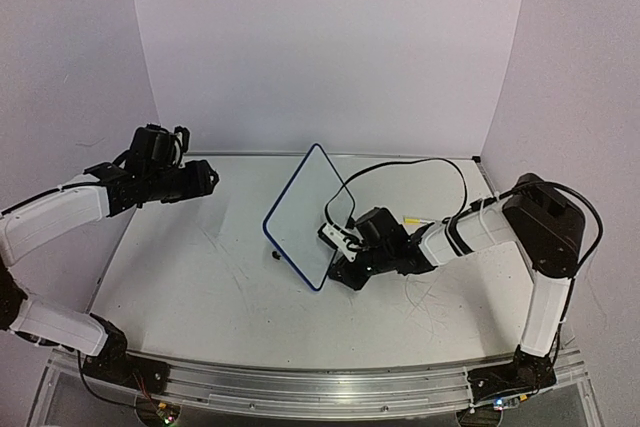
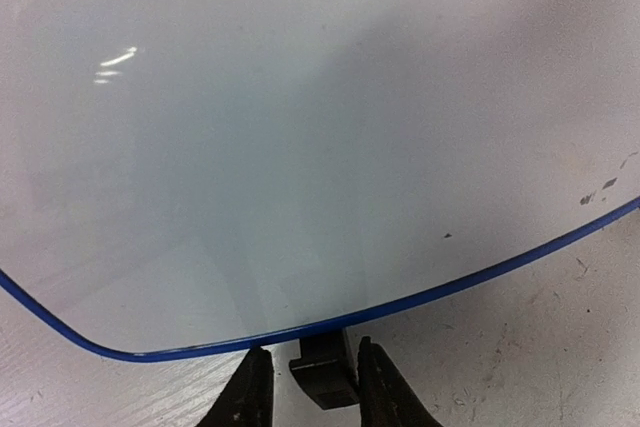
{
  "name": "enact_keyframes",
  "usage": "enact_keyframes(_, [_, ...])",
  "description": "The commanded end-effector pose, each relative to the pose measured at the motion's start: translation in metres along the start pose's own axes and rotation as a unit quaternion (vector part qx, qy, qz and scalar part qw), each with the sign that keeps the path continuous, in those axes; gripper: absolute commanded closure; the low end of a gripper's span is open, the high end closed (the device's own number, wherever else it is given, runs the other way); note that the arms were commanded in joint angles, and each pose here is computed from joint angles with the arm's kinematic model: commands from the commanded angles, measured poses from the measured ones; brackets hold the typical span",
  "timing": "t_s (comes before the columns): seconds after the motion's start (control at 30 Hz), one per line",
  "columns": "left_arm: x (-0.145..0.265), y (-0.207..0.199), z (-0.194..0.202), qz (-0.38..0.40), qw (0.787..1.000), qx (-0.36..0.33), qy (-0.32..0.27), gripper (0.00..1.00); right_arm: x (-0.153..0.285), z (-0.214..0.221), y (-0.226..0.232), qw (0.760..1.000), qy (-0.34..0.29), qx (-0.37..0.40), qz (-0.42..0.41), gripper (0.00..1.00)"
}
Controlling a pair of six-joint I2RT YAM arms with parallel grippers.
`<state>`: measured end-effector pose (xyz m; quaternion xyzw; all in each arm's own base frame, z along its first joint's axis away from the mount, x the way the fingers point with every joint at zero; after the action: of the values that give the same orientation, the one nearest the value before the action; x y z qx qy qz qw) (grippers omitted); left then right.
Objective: Write a sentence on the whiteboard
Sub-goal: Move the whiteboard to the center of the board.
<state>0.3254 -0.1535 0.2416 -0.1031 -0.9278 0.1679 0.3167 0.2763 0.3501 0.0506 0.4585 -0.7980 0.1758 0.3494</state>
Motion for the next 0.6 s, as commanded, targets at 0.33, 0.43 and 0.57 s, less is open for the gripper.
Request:
enact_keyframes(0.33, [0.014,0.003,-0.008,-0.005,1.000,0.009,-0.025,0.36,0.013,0.009,0.018,0.985,-0.024,-0.113,0.126,1.00])
enact_keyframes(0.43, [0.011,0.003,-0.006,-0.001,1.000,0.010,-0.022,0.36,0.013,0.015,0.028,0.981,-0.018,-0.133,0.141,1.00])
enact_keyframes(0.57, [0.010,0.001,-0.006,0.005,1.000,0.012,-0.024,0.36,0.013,0.022,0.031,0.962,-0.010,-0.171,0.212,1.00])
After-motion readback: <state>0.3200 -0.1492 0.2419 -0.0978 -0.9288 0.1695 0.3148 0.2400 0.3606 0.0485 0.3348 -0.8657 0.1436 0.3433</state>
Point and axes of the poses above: each gripper's point midway between its finger pads, its own x axis back along the fingers, its own y axis along the line the jaws close on, z = x × y, the point moved 4 cm from there along x, back along the fingers, and after that the axes turned 2 degrees about x, right-handed, at the moved point
